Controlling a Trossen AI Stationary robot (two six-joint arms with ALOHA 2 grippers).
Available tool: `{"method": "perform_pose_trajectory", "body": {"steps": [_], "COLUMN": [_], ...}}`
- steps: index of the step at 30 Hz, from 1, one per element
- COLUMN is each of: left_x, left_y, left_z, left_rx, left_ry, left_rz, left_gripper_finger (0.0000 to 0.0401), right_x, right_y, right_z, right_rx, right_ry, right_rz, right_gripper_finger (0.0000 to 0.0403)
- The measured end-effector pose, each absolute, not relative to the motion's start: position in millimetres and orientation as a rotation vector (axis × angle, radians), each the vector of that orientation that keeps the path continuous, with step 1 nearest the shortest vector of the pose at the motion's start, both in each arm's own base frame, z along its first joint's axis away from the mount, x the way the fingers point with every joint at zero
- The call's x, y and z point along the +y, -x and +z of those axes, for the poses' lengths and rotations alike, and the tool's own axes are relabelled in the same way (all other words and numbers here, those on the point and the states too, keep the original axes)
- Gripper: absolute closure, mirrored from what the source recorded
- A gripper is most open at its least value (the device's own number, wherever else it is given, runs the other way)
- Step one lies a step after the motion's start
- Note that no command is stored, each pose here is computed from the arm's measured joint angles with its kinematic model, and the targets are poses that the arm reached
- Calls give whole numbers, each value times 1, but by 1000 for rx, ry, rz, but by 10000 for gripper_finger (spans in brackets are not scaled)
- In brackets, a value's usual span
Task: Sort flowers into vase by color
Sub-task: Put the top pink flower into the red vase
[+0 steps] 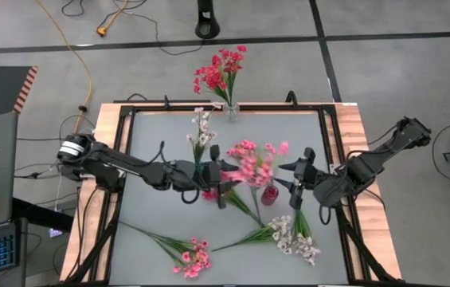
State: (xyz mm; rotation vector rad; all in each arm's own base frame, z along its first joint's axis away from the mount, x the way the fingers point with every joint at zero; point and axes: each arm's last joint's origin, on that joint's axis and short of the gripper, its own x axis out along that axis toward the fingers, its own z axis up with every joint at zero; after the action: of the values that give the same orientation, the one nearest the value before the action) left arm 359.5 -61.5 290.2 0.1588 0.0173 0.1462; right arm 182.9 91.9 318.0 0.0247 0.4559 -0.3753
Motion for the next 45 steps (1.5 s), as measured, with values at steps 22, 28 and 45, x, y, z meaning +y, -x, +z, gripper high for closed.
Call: {"method": "perform_pose_trajectory", "body": {"steps": [22, 28, 45], "left_x": [-72, -78, -77], "left_y": [-342, -325, -246], "left_z": [294, 301, 336], "left_rx": [392, 458, 573], "left_ry": [-109, -118, -71], "left_rz": [91, 67, 197], "left_gripper_finger": [276, 276, 276], "right_x": [89, 90, 37], "right_y": [-180, -180, -182], "right_z": [316, 315, 297], "right_rx": [488, 494, 693], "right_ry": [3, 6, -408], "right_rz": [-385, -377, -662], "right_gripper_finger": [179, 179, 180]}}
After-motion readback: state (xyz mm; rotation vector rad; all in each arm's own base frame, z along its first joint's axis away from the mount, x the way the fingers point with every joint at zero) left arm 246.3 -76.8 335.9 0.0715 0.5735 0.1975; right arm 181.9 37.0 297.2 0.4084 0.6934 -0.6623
